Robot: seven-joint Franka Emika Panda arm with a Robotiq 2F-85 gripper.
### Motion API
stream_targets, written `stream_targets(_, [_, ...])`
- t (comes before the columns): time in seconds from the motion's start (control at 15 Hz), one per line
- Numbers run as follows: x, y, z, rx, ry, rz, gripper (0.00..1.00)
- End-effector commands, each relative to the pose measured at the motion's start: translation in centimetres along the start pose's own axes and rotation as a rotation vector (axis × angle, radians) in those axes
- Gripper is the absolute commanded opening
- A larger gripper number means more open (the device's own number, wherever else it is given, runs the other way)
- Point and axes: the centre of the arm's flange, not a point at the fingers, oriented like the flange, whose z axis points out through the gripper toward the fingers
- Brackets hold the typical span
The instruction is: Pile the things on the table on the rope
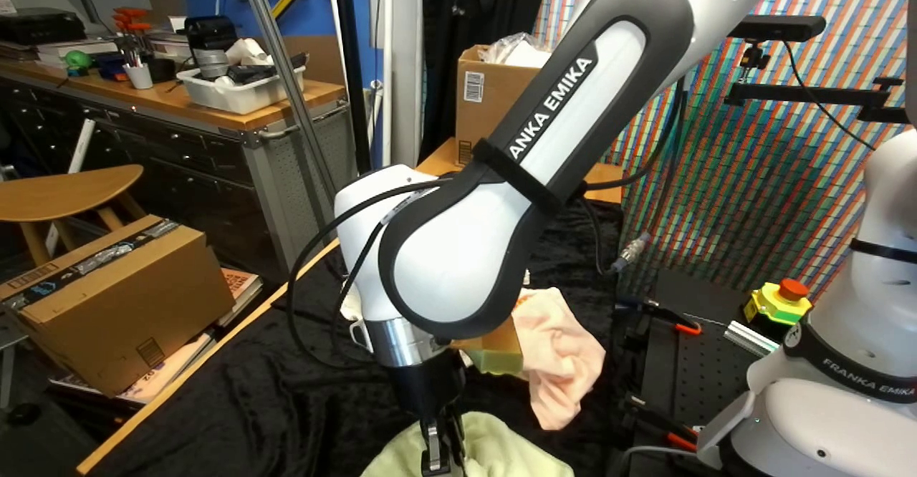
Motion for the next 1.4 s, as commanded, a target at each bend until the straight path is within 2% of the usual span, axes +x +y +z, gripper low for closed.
stream_targets(0.0, [-0.8,-0.1,-2.3,0.039,0.026,-0.025,0.09])
stream_targets(0.33, [-4.0,0.5,-6.7,0.003,0.152,0.004,0.08])
stream_targets(1.33, [-20.0,4.0,-20.4,-0.122,0.834,0.312,0.08])
